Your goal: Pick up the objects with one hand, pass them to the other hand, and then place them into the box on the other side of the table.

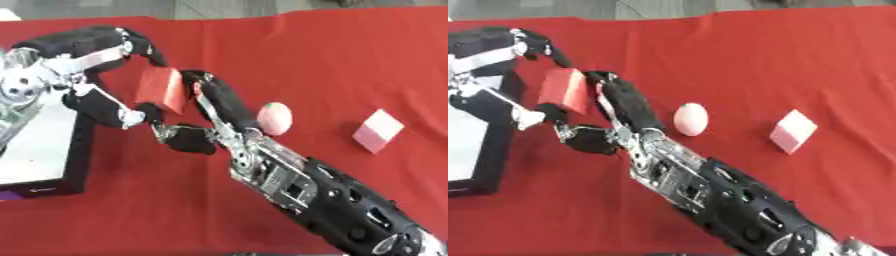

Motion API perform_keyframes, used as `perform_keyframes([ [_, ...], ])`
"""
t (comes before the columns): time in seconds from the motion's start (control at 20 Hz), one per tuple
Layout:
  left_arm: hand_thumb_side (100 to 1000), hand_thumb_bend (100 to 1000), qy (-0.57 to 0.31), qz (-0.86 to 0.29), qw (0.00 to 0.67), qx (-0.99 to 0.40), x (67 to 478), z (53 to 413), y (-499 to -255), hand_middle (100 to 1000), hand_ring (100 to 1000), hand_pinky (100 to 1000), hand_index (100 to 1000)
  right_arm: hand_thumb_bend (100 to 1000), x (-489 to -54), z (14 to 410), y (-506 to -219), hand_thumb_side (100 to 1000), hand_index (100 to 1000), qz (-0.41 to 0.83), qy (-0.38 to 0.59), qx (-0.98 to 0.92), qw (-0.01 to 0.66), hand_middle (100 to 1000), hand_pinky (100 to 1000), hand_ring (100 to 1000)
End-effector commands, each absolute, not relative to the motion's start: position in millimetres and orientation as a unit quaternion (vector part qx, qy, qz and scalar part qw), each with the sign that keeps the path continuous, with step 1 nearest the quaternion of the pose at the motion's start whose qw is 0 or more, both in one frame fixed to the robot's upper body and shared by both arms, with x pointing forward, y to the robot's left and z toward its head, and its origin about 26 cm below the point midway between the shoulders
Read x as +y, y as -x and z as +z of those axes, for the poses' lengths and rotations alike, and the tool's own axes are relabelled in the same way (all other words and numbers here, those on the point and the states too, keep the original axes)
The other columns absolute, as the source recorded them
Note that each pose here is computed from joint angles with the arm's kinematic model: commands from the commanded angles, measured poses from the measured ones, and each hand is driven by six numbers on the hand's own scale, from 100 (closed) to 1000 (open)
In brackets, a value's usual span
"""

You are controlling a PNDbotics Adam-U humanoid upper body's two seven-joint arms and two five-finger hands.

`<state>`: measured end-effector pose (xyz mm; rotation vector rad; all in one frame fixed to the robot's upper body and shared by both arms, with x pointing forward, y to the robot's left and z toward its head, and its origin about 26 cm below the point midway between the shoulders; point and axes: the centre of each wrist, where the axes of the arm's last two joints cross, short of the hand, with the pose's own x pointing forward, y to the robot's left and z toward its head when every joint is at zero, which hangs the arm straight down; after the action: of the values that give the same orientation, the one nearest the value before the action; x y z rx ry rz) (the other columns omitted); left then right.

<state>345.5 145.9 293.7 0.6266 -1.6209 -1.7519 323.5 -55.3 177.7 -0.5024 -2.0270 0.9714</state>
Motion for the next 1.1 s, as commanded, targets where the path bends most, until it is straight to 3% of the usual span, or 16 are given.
perform_keyframes([
  [0.05,129,151,-0.241,-0.664,0.324,-0.63,144.9,305.1,-343.6,721,859,838,805,100,-48.0,184.9,-317.5,451,648,0.391,0.187,-0.814,0.387,651,726,653],
  [0.55,125,100,-0.231,-0.651,0.329,-0.643,145.3,305.7,-342.4,590,730,799,696,100,-50.0,184.3,-317.7,438,650,0.394,0.187,-0.812,0.389,653,723,654],
  [0.7,117,100,-0.239,-0.643,0.319,-0.654,144.8,306.0,-340.7,484,642,751,581,100,-51.1,184.6,-318.1,275,661,0.389,0.189,-0.812,0.393,665,717,660],
  [0.85,121,100,-0.247,-0.639,0.306,-0.662,143.9,304.4,-340.4,408,588,725,492,100,-51.9,185.8,-317.9,176,676,0.38,0.191,-0.814,0.395,682,713,670],
  [0.95,111,100,-0.25,-0.638,0.299,-0.664,143.3,302.5,-341.6,378,565,709,457,100,-52.1,186.8,-317.4,145,687,0.374,0.191,-0.817,0.394,694,711,679],
  [1.1,100,100,-0.256,-0.637,0.292,-0.666,142.9,300.0,-344.0,352,545,697,424,100,-52.4,188.2,-316.3,167,706,0.365,0.191,-0.823,0.391,714,709,694],
])
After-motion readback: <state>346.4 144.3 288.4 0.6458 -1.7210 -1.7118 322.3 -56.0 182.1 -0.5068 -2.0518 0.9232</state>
